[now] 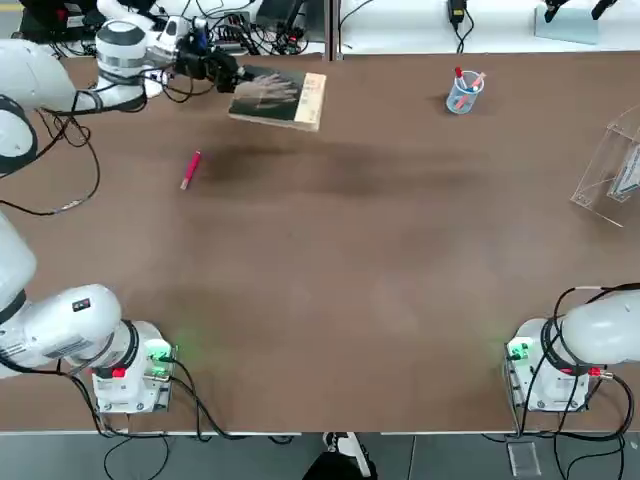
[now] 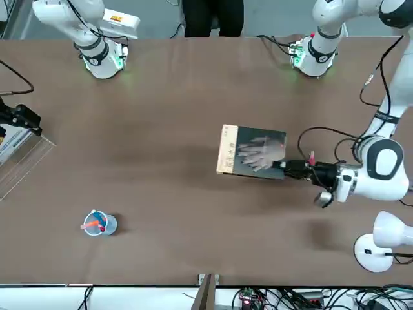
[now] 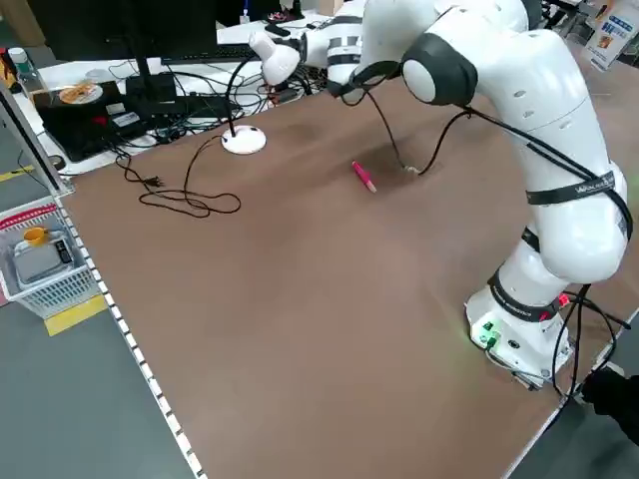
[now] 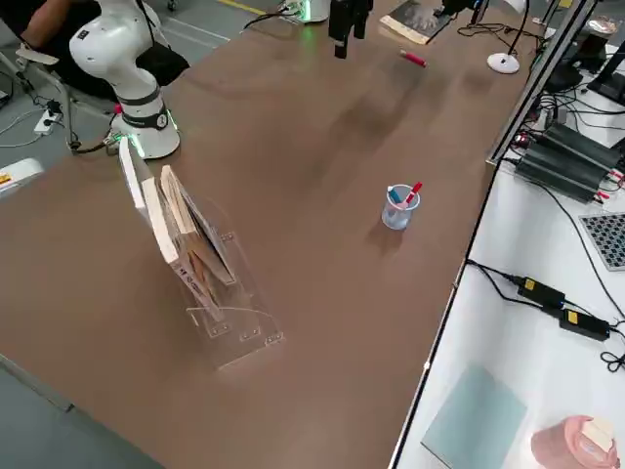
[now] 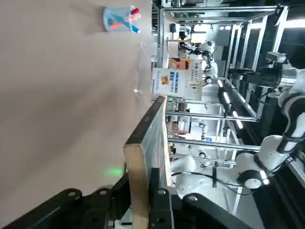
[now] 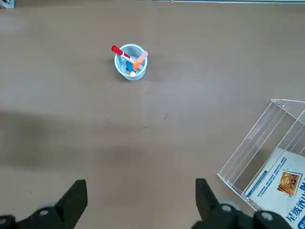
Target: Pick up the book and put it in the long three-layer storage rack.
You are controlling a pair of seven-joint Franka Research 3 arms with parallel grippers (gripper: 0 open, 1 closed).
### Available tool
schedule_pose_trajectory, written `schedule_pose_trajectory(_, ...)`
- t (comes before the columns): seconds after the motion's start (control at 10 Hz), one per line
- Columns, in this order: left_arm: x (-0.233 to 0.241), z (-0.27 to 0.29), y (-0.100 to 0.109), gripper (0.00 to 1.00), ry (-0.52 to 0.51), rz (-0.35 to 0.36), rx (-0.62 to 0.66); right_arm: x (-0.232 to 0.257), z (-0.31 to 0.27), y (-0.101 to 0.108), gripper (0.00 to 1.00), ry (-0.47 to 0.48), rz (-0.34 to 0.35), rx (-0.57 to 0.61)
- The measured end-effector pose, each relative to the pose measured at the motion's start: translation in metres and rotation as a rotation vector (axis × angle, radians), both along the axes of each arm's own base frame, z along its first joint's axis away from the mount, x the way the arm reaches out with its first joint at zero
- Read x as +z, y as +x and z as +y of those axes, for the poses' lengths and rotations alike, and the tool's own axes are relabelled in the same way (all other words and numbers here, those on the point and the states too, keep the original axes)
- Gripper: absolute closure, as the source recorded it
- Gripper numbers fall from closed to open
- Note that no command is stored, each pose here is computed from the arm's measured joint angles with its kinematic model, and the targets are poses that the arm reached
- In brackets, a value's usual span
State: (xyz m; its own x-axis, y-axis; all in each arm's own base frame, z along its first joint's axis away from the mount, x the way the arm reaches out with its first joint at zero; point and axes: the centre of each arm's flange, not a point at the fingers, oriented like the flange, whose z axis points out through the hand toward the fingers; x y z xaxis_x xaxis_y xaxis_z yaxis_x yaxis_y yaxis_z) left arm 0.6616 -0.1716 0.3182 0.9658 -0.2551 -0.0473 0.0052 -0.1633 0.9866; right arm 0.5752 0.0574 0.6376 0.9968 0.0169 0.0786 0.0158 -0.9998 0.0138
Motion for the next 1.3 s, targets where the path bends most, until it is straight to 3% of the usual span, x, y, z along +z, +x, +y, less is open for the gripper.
schedule_pose_trajectory(0.8,0.044,-0.113,-0.002,0.96,-0.050,0.022,0.030,-0.002,0.000,0.003,0.00,0.001,-0.013,0.000)
schedule_pose_trajectory(1.3,0.047,-0.163,-0.010,0.96,-0.012,-0.015,0.078,-0.030,0.001,0.016,0.00,0.004,-0.042,0.000)
